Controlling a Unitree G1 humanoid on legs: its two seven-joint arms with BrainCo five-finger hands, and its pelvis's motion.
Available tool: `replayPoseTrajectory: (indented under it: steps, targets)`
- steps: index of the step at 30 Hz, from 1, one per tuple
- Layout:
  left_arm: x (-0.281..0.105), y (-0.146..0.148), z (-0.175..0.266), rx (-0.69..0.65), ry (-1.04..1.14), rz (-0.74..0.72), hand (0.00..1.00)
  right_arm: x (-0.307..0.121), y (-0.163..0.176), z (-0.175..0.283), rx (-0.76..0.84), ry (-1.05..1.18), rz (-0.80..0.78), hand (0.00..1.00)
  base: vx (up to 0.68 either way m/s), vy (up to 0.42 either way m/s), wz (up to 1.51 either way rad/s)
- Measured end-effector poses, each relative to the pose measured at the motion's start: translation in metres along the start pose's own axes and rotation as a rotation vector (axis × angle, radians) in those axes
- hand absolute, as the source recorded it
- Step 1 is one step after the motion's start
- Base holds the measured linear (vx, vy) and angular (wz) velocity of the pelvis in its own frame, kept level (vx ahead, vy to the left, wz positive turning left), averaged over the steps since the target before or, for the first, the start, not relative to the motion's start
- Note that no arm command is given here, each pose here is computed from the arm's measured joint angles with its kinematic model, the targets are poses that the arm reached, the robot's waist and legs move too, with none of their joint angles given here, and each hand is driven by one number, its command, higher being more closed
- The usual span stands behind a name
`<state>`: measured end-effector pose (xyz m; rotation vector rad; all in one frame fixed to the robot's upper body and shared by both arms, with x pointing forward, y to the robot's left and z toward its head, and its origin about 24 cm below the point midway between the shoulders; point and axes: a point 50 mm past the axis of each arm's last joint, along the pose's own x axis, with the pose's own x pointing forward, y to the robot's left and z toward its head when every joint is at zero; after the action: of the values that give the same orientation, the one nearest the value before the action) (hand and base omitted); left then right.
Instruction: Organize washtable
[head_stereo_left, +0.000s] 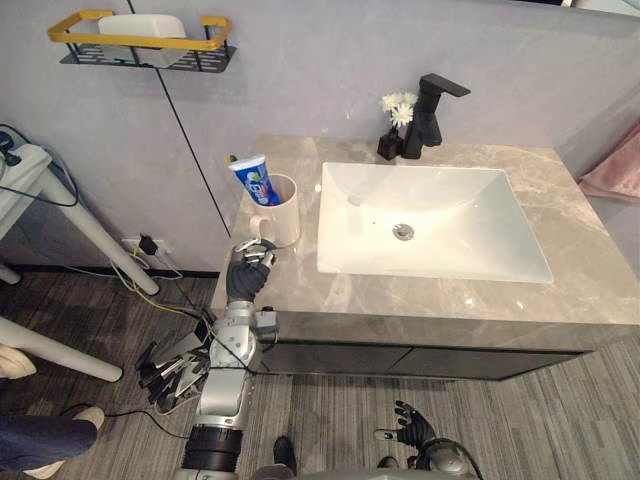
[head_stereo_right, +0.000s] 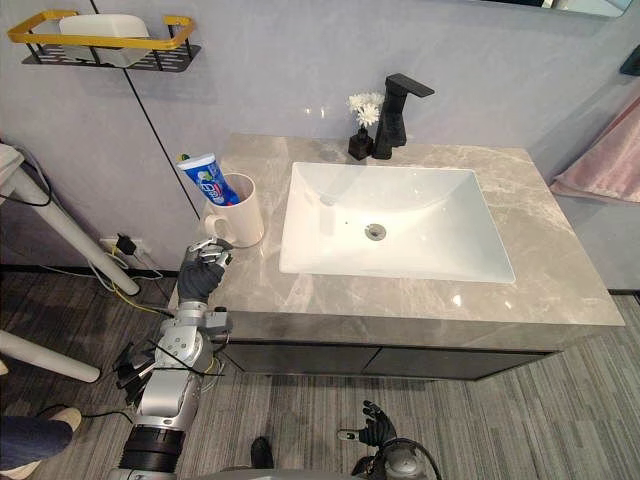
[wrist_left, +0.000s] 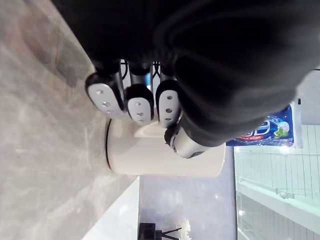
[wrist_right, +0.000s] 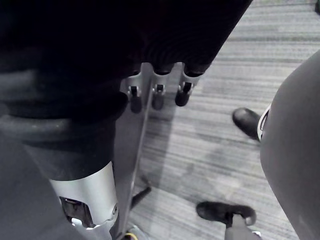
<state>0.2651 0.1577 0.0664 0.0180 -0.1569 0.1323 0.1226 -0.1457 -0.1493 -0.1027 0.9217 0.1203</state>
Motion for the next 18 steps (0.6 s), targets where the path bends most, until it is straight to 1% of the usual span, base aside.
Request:
replayPoseTrajectory:
  steps: [14, 18]
  targets:
    - [0.009, -0.006, 0.003, -0.002, -0.010, -0.017, 1.00, -0.002, 0.000, 0.001, 0.006, -0.015, -0.004, 0.00, 0.00, 0.008, -0.03]
    - [0.014, -0.018, 0.010, -0.040, -0.033, -0.033, 1.00, -0.004, -0.001, 0.000, 0.011, -0.028, -0.009, 0.00, 0.00, 0.005, -0.02]
